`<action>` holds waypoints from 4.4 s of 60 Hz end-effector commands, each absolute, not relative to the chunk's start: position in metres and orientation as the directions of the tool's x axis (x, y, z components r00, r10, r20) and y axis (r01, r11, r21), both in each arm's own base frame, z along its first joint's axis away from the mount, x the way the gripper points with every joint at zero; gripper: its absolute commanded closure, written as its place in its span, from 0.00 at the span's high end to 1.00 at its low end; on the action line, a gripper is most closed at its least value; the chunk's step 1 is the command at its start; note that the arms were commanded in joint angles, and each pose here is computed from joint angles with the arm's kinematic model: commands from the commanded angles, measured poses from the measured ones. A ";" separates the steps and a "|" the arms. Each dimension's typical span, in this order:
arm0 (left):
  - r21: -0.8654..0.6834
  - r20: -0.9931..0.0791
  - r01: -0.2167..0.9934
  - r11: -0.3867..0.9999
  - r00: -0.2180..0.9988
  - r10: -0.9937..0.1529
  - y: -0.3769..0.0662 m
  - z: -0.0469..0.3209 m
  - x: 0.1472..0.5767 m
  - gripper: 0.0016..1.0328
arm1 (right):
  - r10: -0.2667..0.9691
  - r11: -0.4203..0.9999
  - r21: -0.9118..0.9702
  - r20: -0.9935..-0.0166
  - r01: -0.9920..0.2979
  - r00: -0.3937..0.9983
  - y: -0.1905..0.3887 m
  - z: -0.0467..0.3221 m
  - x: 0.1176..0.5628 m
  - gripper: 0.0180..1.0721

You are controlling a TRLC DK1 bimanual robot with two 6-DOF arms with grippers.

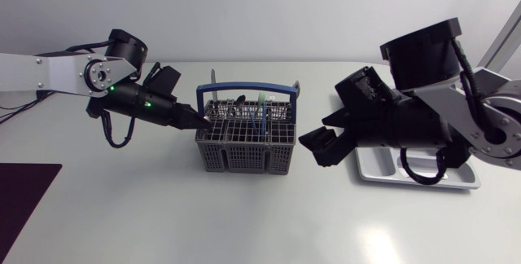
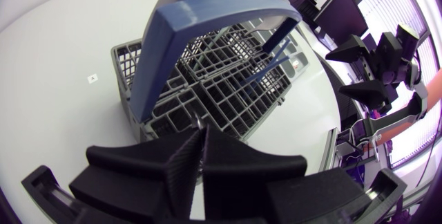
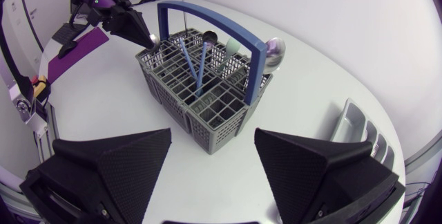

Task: Unload the cutlery basket into the drawer organizer.

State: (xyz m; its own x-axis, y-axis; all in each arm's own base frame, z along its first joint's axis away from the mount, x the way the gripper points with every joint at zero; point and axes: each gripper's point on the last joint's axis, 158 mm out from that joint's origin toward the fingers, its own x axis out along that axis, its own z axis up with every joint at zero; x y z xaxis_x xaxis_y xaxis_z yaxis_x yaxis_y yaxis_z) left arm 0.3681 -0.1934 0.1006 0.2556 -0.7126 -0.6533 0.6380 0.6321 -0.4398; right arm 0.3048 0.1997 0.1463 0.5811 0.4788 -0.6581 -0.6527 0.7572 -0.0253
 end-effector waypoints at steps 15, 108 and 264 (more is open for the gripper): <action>-0.474 -0.579 0.630 0.616 0.304 -0.756 -0.185 0.140 0.368 0.24 | 0.482 0.761 -0.009 -0.661 -0.649 0.575 0.200 0.144 0.299 0.83; -0.292 -0.360 0.955 0.048 -0.064 -0.931 -0.307 0.260 0.213 0.24 | 0.731 0.431 -0.125 -0.532 -0.893 0.427 0.217 0.193 0.205 0.83; -0.157 -0.681 0.838 0.523 0.291 -0.672 -0.272 0.156 0.355 0.81 | 0.280 0.576 -0.392 -0.730 -0.718 0.624 -0.071 0.051 0.304 0.06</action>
